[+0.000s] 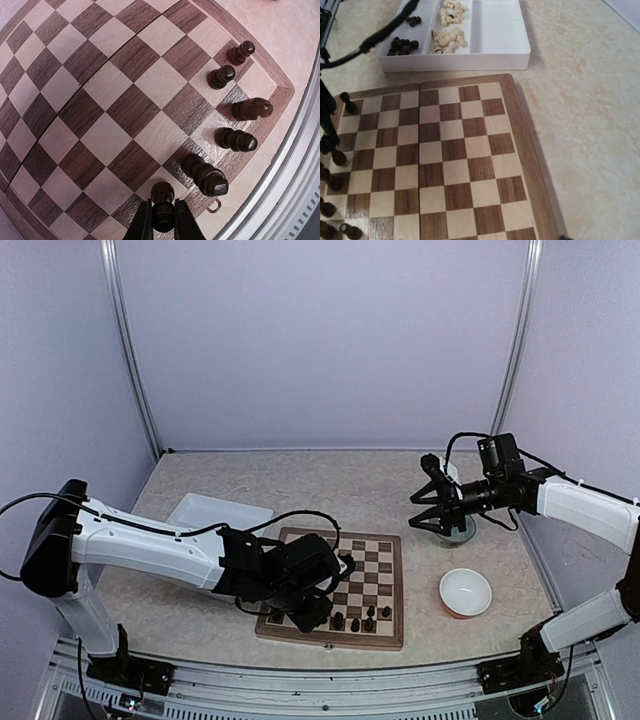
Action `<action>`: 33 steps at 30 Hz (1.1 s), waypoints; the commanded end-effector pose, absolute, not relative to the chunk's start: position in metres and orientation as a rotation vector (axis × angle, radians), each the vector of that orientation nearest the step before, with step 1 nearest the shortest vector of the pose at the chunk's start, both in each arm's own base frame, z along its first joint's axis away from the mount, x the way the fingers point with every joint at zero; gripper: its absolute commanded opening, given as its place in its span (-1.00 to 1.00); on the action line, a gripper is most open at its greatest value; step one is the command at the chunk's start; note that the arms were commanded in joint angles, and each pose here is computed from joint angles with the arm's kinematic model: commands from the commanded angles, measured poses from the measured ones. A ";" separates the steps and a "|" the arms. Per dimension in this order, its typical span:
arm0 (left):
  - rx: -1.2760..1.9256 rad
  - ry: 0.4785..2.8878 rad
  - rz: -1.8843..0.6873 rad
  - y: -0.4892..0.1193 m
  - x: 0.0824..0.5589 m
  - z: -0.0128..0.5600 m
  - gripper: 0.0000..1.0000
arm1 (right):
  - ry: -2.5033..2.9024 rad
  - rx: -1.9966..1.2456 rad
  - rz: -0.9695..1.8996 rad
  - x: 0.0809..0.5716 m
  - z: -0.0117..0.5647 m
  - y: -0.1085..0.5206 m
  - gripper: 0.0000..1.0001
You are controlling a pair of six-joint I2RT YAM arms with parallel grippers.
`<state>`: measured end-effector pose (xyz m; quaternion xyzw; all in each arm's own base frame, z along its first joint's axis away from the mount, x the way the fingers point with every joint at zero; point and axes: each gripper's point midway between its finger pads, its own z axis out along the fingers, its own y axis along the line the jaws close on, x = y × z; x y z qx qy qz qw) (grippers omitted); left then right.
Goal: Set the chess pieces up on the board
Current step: Place the king at e8.
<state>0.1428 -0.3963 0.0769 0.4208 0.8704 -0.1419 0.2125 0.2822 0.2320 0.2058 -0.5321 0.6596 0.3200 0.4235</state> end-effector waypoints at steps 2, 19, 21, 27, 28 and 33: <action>1.165 2.420 -0.372 -0.399 0.144 0.077 -0.71 | 1.647 -1.331 0.823 0.279 0.205 0.230 0.31; 1.171 2.443 -0.388 -0.398 0.138 0.076 -0.39 | 1.649 -1.334 0.833 0.279 0.204 0.231 0.31; 1.168 2.442 -0.386 -0.398 0.138 0.078 -0.38 | 1.651 -1.334 0.834 0.278 0.204 0.231 0.31; 1.070 2.397 -0.351 -0.392 0.149 0.116 -0.22 | 1.650 -1.334 0.835 0.278 0.205 0.231 0.32; 1.035 2.388 -0.338 -0.387 0.153 0.123 -0.18 | 1.651 -1.334 0.833 0.278 0.205 0.230 0.32; 0.449 2.450 -0.086 -0.294 0.214 0.156 -0.14 | 1.655 -1.336 0.820 0.280 0.204 0.230 0.32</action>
